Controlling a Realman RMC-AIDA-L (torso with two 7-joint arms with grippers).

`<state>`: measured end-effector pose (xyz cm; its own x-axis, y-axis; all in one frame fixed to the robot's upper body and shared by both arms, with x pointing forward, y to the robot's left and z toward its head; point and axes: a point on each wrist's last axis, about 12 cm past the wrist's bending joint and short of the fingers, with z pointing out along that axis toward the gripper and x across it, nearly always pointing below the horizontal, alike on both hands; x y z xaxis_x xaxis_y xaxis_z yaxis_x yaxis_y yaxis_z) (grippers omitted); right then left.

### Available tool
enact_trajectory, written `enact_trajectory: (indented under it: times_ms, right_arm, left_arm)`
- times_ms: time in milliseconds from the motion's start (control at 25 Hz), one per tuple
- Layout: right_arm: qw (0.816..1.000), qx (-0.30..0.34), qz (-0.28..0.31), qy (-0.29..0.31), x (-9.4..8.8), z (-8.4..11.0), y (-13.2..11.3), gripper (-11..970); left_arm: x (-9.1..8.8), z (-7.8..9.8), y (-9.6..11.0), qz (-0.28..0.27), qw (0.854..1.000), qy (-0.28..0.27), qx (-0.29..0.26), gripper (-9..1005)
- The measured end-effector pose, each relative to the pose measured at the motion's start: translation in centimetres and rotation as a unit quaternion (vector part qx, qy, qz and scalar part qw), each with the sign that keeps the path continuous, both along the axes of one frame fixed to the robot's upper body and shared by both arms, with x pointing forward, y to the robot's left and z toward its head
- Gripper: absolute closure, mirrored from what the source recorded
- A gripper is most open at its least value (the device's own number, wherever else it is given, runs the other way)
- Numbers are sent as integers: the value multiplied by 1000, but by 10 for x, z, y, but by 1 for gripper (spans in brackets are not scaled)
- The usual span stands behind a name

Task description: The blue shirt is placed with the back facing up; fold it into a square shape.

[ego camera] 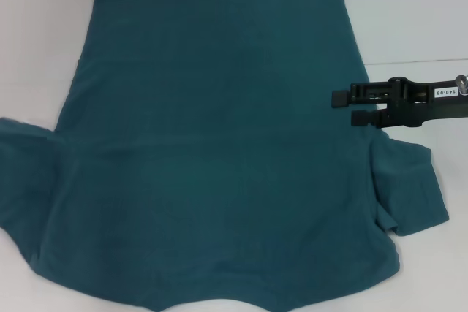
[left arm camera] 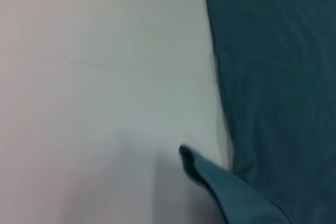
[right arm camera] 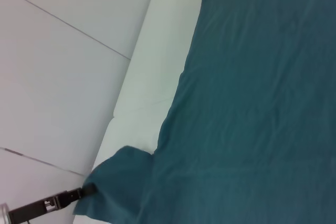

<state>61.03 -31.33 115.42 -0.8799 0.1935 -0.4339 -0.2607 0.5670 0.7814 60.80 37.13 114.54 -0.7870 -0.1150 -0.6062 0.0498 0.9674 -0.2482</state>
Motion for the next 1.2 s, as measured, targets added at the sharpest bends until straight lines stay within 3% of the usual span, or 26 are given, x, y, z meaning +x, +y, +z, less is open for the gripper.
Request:
enact_trajectory:
  times_ms: [240,520,960,1200]
  right_arm:
    - [1000,0,0,0,0,0,0,75]
    - [1000,-1,3,0,0,1,1,75]
    - [1000,-1,3,6,-1,-1,1,76]
    - [1000,1,0,8,-2,-2,0,75]
  left_arm:
    - [6,14,-2,-11,1000,9,14,982]
    - [6,32,-20,-35,999,24,3,982]
    - [15,34,-98,-103,991,62,-61,982]
    - [22,23,-121,-118,987,86,-68,981]
